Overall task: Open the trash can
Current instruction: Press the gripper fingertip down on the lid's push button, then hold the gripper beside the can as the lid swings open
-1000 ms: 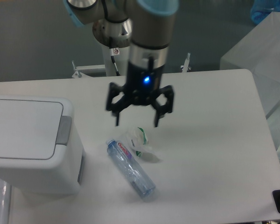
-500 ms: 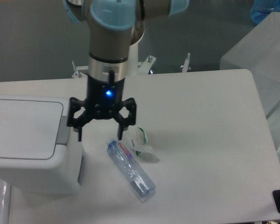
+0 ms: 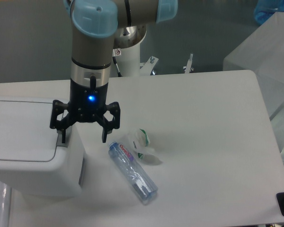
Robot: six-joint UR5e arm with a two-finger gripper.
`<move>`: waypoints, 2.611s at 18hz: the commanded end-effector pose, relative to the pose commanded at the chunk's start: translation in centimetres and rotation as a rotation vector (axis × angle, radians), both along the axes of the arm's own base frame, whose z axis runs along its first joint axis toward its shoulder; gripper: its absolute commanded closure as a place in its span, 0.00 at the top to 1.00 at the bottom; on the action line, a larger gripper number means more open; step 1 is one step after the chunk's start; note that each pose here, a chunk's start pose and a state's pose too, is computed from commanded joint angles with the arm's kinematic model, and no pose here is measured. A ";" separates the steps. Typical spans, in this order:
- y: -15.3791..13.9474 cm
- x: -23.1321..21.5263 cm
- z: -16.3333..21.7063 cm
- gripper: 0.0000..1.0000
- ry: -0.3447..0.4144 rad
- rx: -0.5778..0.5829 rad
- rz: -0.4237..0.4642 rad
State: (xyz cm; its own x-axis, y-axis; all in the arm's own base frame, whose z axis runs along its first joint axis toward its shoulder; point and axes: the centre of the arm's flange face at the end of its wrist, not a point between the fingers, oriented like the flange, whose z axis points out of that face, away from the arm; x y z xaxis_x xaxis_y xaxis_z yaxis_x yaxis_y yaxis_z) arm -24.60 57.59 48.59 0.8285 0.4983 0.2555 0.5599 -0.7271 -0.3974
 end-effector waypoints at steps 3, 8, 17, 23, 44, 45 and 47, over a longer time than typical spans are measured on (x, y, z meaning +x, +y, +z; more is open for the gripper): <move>0.0 0.0 -0.5 1.00 -0.003 -0.009 0.001; -0.1 0.0 -0.8 1.00 -0.004 -0.014 -0.006; 0.0 0.0 -1.0 1.00 -0.005 -0.016 -0.007; 0.0 -0.1 -1.0 1.00 -0.005 -0.016 -0.005; -9.1 -12.4 8.3 1.00 0.114 0.108 0.239; -10.0 -13.3 8.5 1.00 0.124 0.106 0.252; -11.9 -15.6 8.3 1.00 0.161 0.090 0.237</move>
